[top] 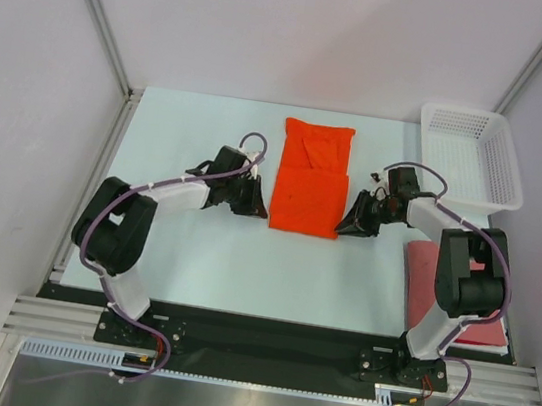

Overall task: Fold and stack the t-shirts
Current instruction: Fold the tshirt

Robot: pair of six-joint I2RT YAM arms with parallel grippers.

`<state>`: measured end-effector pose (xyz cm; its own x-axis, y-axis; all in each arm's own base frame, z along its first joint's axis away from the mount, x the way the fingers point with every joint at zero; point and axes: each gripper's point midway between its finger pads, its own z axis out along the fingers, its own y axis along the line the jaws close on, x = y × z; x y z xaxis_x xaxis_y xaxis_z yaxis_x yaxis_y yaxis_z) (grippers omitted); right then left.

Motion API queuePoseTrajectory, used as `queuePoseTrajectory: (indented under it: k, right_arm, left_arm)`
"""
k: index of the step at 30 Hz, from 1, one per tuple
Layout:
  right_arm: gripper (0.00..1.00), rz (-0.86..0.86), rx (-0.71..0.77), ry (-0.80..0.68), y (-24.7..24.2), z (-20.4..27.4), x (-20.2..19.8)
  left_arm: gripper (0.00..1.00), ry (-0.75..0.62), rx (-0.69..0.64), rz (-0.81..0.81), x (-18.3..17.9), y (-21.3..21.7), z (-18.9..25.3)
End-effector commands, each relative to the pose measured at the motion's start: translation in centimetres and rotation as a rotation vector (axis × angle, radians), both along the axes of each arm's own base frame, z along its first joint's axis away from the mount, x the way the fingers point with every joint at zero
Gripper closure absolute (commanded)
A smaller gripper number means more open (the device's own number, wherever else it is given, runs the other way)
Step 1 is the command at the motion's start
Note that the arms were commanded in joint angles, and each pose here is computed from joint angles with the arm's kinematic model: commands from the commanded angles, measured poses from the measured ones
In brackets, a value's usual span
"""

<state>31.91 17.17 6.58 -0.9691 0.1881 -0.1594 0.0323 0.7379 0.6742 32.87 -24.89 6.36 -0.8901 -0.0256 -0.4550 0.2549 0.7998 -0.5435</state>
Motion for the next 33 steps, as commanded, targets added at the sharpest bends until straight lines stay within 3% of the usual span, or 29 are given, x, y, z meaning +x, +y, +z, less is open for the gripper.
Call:
queuePoseTrajectory:
  k: [1, 10, 16, 24, 30, 33]
  right_arm:
    - [0.77, 0.017, 0.025, -0.031, 0.0, -0.1, 0.4]
    - [0.77, 0.015, 0.048, -0.003, 0.4, -0.4, 0.5]
    - [0.77, 0.025, 0.049, 0.001, 0.4, -0.7, 0.5]
    - [0.78, 0.037, 0.06, 0.01, 0.6, -1.0, 0.6]
    - [0.77, 0.044, 0.067, 0.012, 0.7, -1.2, 0.7]
    - [0.72, 0.044, 0.072, 0.009, 0.7, -1.3, 0.8]
  left_arm:
    - [0.85, -0.018, 0.001, 0.03, 1.6, 0.1, -0.5]
    - [0.82, 0.037, -0.044, -0.01, 2.3, -1.5, -2.0]
    - [0.69, 0.002, -0.045, -0.037, 2.2, -1.5, -1.5]
    - [0.66, 0.049, -0.122, -0.06, 2.1, -3.0, -1.3]
    - [0.68, 0.127, 0.021, 0.066, 1.0, 0.0, -2.0]
    - [0.64, 0.118, 0.038, 0.097, 0.5, 0.9, -1.5]
